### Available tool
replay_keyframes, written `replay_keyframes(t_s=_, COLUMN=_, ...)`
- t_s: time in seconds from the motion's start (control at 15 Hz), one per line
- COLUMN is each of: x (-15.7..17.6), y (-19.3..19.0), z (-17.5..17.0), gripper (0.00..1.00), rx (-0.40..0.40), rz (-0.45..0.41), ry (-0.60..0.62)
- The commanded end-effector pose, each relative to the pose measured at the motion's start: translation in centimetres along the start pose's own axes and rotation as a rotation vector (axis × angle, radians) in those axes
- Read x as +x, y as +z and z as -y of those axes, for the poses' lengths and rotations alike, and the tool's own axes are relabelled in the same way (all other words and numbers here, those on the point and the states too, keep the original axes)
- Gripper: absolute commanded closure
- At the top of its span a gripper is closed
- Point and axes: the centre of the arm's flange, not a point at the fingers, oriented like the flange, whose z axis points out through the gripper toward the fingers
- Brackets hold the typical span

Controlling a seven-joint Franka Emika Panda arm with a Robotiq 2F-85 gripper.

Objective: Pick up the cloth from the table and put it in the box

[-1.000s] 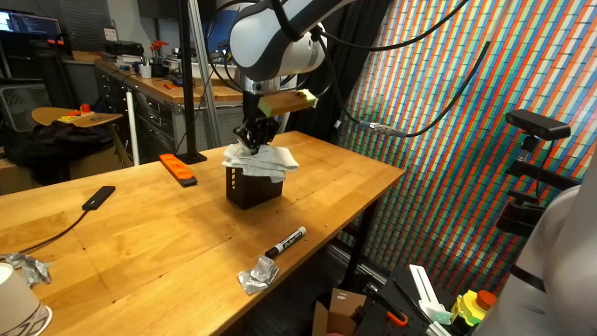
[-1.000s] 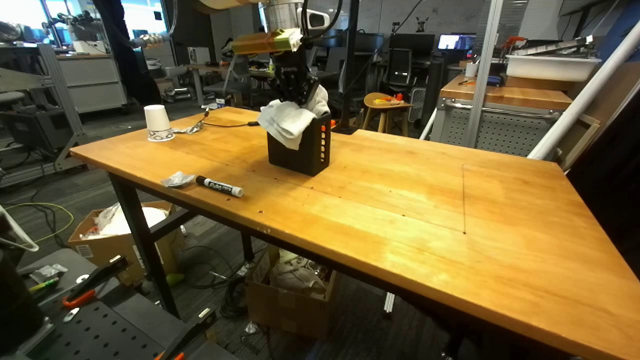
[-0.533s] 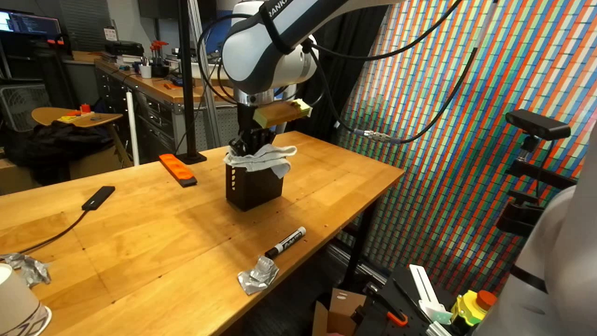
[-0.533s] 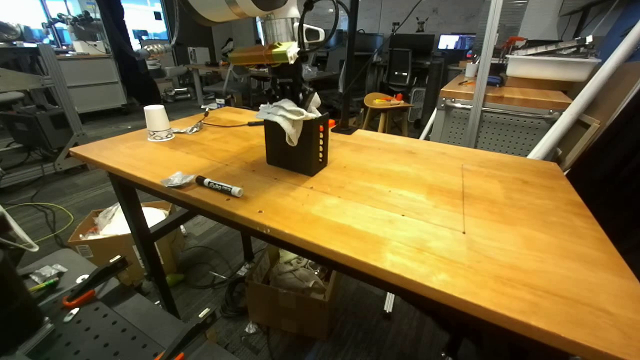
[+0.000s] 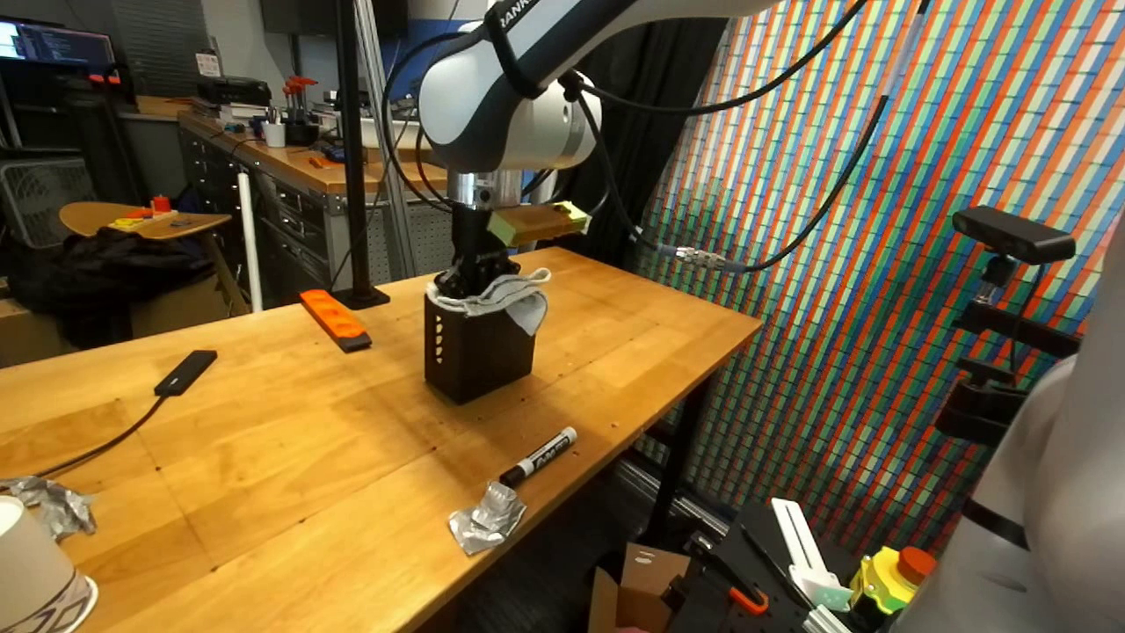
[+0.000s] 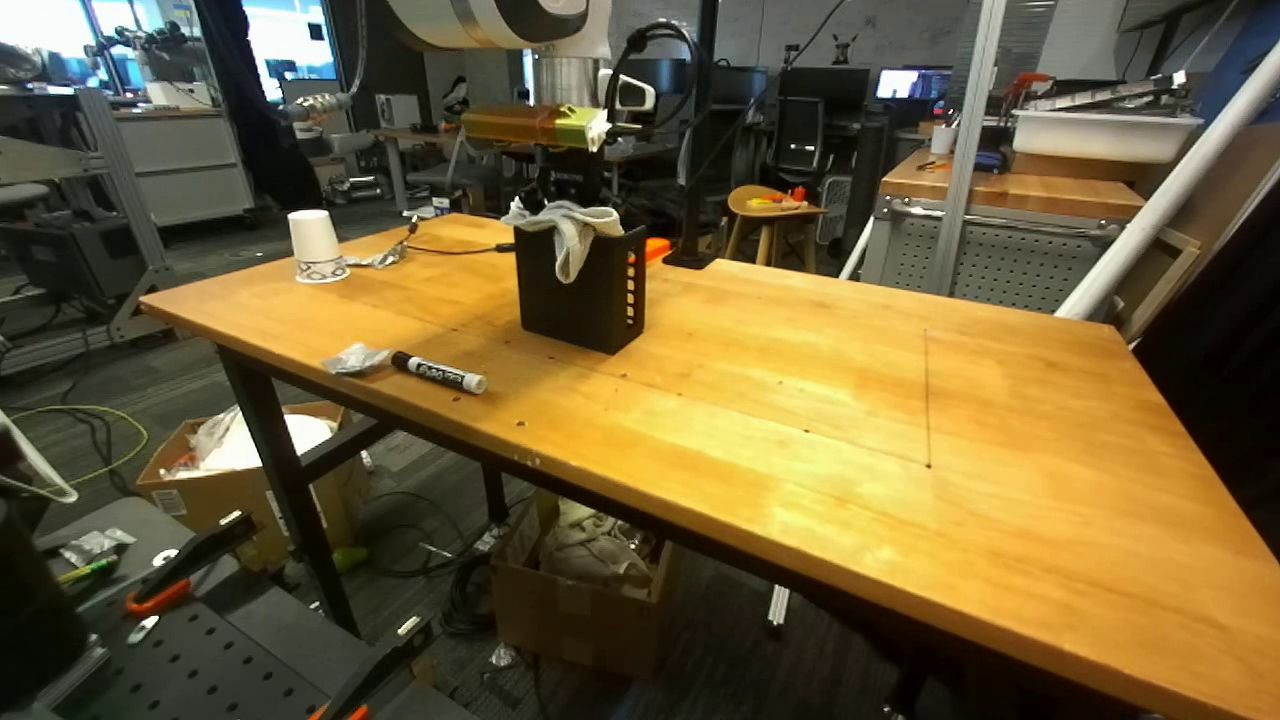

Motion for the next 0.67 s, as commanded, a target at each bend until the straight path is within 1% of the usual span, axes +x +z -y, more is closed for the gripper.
replay_keyframes(t_s=0.0, x=-1.0, y=-1.0, z=-0.9, gripper=0.62, rx=0.053, rz=0.011, ry=0.018)
replay_keyframes(t_s=0.13, x=-1.5, y=-3.6, z=-1.6, gripper=0.5, rx=0.061, rz=-0.032, ry=0.054)
replay_keyframes(t_s=0.33, x=-2.3, y=-7.4, z=-2.2, gripper=0.26, rx=0.051, rz=-0.09, ry=0.074)
replay_keyframes(t_s=0.47, x=-2.7, y=-9.8, z=-2.4, gripper=0.12, rx=0.04, rz=-0.125, ry=0.078)
replay_keyframes(t_s=0.53, x=-2.9, y=-10.7, z=-2.4, gripper=0.09, rx=0.037, rz=-0.139, ry=0.078)
replay_keyframes(t_s=0.6, x=-3.2, y=-11.5, z=-2.4, gripper=0.11, rx=0.034, rz=-0.152, ry=0.08)
